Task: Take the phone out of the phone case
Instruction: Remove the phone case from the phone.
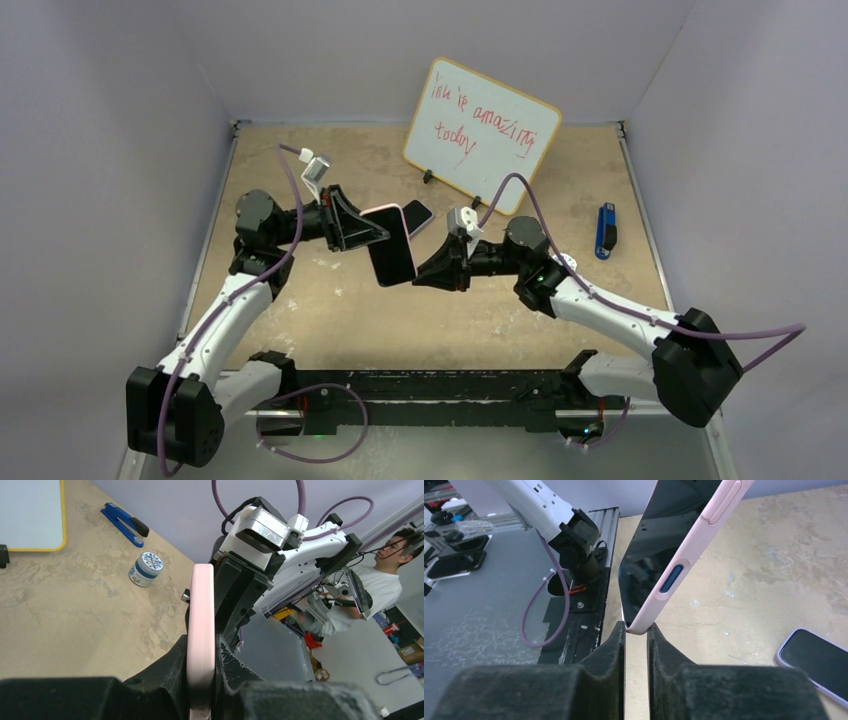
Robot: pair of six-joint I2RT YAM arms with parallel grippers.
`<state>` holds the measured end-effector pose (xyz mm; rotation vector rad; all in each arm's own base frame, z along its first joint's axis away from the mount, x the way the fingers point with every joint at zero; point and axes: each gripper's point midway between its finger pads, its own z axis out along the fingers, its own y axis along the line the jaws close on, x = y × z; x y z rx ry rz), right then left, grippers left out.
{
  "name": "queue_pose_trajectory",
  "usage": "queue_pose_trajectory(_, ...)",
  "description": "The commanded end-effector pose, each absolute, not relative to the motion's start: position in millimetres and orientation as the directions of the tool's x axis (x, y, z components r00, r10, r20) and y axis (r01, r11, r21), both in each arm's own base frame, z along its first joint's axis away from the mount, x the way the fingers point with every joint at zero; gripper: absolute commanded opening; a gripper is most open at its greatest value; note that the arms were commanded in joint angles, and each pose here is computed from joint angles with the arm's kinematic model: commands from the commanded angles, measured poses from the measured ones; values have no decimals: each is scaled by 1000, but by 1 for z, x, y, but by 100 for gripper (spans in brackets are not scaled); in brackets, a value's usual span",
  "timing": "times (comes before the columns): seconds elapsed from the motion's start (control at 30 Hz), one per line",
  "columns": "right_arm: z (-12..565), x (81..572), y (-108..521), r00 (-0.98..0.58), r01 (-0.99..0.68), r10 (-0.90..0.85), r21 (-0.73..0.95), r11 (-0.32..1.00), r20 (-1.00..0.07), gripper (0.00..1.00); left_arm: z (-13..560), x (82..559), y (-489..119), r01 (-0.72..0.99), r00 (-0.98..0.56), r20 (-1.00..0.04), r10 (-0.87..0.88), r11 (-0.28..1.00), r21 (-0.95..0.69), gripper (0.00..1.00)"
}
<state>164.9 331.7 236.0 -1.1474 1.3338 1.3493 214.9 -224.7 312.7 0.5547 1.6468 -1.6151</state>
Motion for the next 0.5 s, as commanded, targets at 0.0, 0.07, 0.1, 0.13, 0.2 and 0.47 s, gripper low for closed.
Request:
queue_pose_trajectory(0.0, 256, 163, 339, -61, -993, 7, 60, -100, -998, 11, 351, 202, -226, 838, -520, -829, -207, 65, -542, 0)
queue_pose_trajectory(0.07, 254, 159, 339, -19, -992, 6, 18, -127, -1000, 5, 350, 202, -226, 836, -525, -827, -203, 63, -546, 0)
queue_pose_trajectory(0.1, 252, 158, 339, -1, -990, 7, 0, -138, -1000, 3, 349, 202, -226, 834, -528, -825, -202, 63, -549, 0)
queue_pose_trajectory(0.13, 251, 157, 339, 30, -989, 10, -31, -144, -999, 0, 348, 202, -226, 831, -532, -823, -200, 64, -552, 0)
queue_pose_trajectory(0.2, 249, 157, 339, 76, -985, 11, -77, -153, -997, 0, 346, 204, -226, 825, -540, -818, -198, 65, -561, 0)
queue_pose_trajectory(0.47, 240, 175, 339, 206, -974, -51, -199, -108, -977, 0, 349, 202, -227, 829, -537, -821, -193, 55, -556, 0)
